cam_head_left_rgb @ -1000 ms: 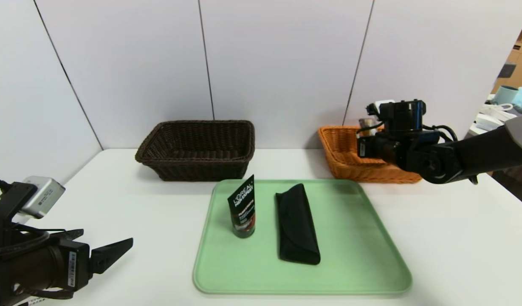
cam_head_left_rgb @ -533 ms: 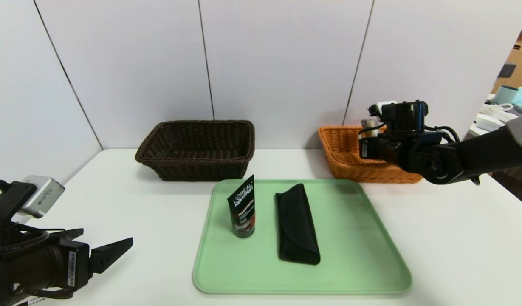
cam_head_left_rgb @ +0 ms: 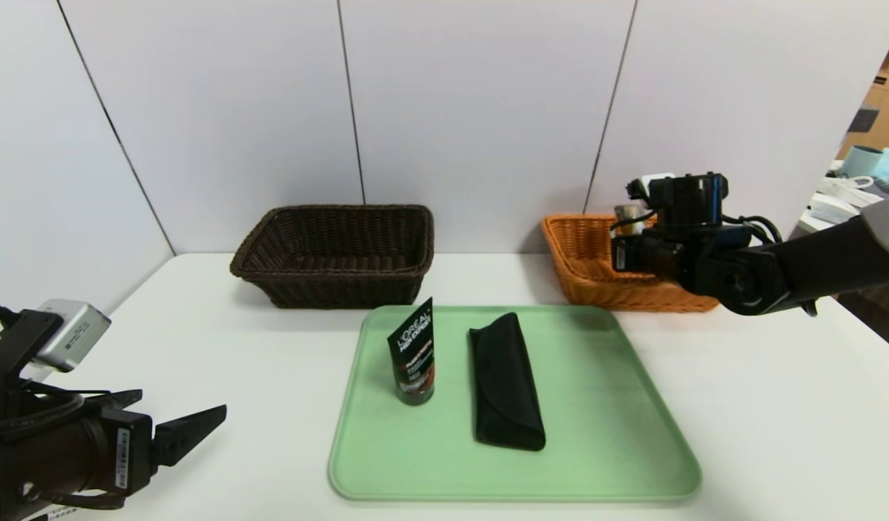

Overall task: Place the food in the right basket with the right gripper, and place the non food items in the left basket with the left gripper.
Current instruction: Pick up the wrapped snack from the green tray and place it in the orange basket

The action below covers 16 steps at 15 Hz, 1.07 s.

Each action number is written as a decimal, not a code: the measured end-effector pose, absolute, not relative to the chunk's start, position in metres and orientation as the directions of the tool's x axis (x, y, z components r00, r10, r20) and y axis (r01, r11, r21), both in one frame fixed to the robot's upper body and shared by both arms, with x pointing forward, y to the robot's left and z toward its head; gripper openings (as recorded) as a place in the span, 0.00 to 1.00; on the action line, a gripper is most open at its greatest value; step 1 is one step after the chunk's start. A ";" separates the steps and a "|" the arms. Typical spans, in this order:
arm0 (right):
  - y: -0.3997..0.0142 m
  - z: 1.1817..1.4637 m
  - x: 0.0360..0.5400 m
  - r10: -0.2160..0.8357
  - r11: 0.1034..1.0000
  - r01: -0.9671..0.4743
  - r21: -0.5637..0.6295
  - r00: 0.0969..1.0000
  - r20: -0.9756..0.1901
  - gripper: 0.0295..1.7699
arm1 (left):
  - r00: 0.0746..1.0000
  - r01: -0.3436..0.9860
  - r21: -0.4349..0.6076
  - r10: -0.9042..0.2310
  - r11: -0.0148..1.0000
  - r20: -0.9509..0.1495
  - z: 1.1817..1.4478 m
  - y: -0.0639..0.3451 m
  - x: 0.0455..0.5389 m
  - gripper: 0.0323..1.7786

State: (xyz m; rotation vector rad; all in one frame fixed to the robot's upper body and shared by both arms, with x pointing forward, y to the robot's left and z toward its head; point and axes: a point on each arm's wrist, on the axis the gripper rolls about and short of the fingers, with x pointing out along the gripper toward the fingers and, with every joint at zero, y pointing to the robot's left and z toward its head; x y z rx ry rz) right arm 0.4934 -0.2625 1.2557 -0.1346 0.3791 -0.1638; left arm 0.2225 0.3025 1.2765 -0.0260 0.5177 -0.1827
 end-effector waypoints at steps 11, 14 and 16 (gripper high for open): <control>-0.261 1.256 0.494 -0.182 0.978 0.131 -0.164 0.918 -0.353 0.54 | 0.849 0.165 -0.073 -0.179 0.984 -0.498 1.275 0.302 0.224 0.95; -0.261 1.257 0.494 -0.182 0.978 0.131 -0.163 0.918 -0.352 0.67 | 0.846 0.164 -0.073 -0.179 0.984 -0.502 1.274 0.302 0.225 0.95; -0.261 1.258 0.493 -0.180 0.978 0.131 -0.160 0.919 -0.350 0.74 | 0.845 0.164 -0.073 -0.179 0.984 -0.504 1.274 0.302 0.225 0.95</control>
